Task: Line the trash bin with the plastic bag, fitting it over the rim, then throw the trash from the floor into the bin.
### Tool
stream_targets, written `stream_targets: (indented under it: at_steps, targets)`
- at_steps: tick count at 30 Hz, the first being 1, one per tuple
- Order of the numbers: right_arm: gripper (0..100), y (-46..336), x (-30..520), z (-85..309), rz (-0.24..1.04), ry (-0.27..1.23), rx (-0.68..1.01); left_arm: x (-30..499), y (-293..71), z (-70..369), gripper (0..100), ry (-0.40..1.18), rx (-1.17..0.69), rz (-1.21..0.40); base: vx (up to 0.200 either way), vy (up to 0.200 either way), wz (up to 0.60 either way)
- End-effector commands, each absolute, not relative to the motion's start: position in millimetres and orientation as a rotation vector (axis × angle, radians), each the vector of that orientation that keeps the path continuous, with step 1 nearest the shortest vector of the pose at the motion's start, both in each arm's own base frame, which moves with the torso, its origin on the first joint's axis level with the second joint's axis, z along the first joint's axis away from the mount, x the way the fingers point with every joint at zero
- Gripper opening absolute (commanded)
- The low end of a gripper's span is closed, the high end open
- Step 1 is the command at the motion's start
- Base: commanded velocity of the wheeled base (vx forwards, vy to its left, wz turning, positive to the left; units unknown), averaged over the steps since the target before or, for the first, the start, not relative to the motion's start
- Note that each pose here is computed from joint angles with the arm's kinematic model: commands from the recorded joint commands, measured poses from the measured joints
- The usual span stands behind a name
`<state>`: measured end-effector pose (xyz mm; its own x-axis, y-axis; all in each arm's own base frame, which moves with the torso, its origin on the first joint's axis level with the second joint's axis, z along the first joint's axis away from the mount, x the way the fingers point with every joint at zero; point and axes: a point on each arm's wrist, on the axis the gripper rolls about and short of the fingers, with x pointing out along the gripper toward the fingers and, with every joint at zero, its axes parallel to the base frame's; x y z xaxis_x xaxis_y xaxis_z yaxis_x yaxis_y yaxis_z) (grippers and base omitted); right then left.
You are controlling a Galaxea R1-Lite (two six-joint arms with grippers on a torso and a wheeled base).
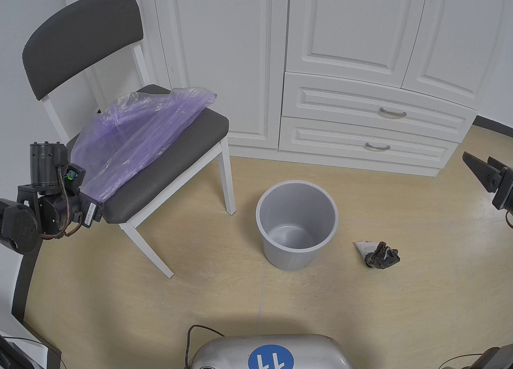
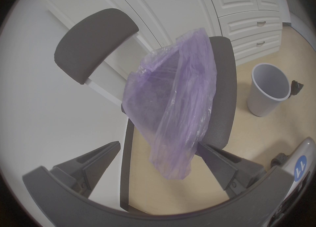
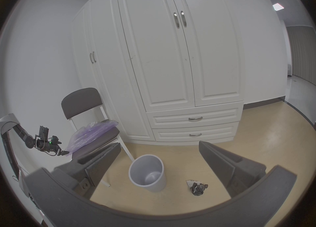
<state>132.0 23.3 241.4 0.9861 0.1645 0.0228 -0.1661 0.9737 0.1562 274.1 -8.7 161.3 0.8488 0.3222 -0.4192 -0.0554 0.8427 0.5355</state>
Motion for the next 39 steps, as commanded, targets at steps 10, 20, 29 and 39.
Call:
stream_targets:
  at_steps: [10, 20, 29, 39]
  targets:
    - [100, 19, 131, 243, 0.14, -0.021, 0.162, 301, 3, 163, 100, 0.52, 0.522, 0.256, 0.0, 0.0, 0.0]
    - [100, 18, 129, 245, 0.138, -0.035, 0.163, 279, 3, 208, 100, 0.379, 0.5, 0.289, 0.0, 0.0, 0.0]
    - [100, 18, 129, 246, 0.137, -0.04, 0.163, 298, 1, 225, 100, 0.305, 0.484, 0.293, 0.0, 0.0, 0.0]
    - [100, 17, 123, 249, 0.141, -0.064, 0.165, 320, -20, 191, 100, 0.393, 0.508, 0.213, 0.0, 0.0, 0.0]
